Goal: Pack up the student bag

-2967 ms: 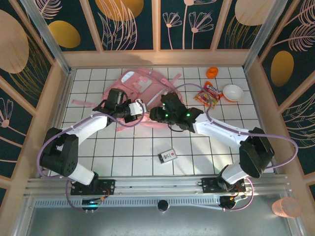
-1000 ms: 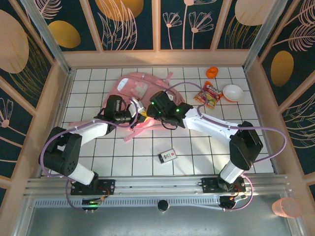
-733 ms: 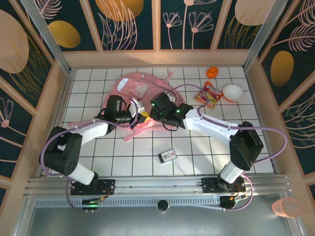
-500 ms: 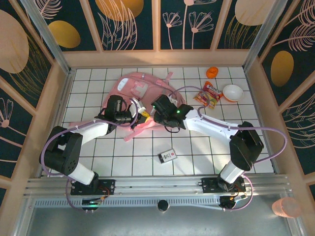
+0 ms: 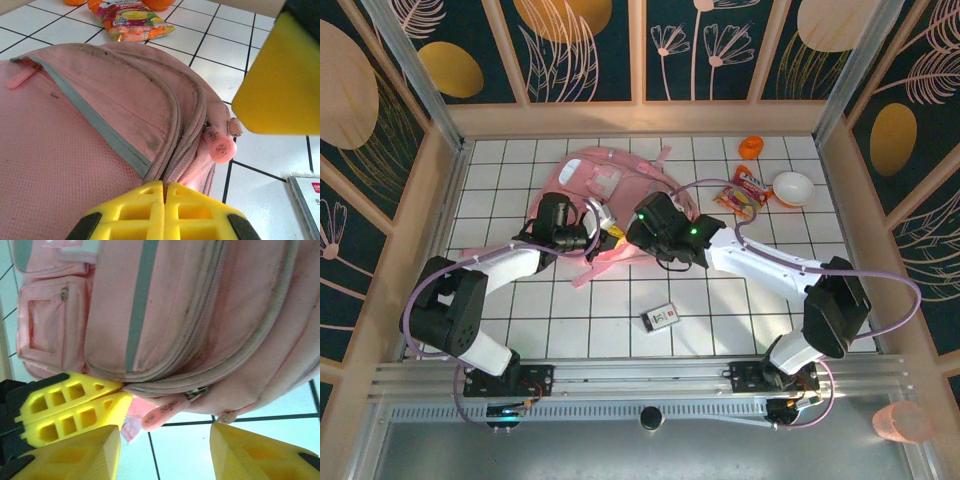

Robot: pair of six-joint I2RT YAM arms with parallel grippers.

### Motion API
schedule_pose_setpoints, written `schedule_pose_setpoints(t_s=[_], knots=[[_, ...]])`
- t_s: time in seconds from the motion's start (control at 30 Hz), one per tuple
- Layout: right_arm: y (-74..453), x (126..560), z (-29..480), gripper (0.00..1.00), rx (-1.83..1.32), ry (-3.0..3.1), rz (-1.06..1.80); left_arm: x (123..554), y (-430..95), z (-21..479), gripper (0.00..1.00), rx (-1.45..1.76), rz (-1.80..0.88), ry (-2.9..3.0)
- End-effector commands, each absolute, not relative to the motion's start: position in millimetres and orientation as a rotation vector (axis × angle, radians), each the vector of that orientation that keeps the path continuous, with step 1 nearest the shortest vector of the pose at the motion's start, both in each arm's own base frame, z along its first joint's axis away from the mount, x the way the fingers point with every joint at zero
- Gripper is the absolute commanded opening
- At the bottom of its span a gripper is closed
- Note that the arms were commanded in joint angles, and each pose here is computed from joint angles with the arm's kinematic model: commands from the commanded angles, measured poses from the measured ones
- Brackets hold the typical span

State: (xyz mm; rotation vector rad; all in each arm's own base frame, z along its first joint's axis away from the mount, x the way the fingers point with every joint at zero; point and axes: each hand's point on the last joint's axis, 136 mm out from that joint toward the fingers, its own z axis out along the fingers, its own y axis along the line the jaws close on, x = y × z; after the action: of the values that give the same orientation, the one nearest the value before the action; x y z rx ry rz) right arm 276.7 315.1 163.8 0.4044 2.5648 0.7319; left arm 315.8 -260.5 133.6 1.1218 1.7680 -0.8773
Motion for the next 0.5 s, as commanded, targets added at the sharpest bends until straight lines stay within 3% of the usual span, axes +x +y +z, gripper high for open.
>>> schedule_pose_setpoints(t_s=[0.0,0.27,0.47], knots=[[322.8,277.4,157.5,0.51,0.445,2.585,0.761,328.2,-268.2,167.1,0.0,1.109,-0.876,1.651],[309.7,284.1,136.5,0.5,0.483,2.625,0.671,326.2,-269.7,173.1,0.0,1.107,-0.894,1.623],[293.1,293.8,138.6,0.4,0.496,2.606,0.58,325.6,-269.4,174.9,0.0,1.11,-0.89,1.616]])
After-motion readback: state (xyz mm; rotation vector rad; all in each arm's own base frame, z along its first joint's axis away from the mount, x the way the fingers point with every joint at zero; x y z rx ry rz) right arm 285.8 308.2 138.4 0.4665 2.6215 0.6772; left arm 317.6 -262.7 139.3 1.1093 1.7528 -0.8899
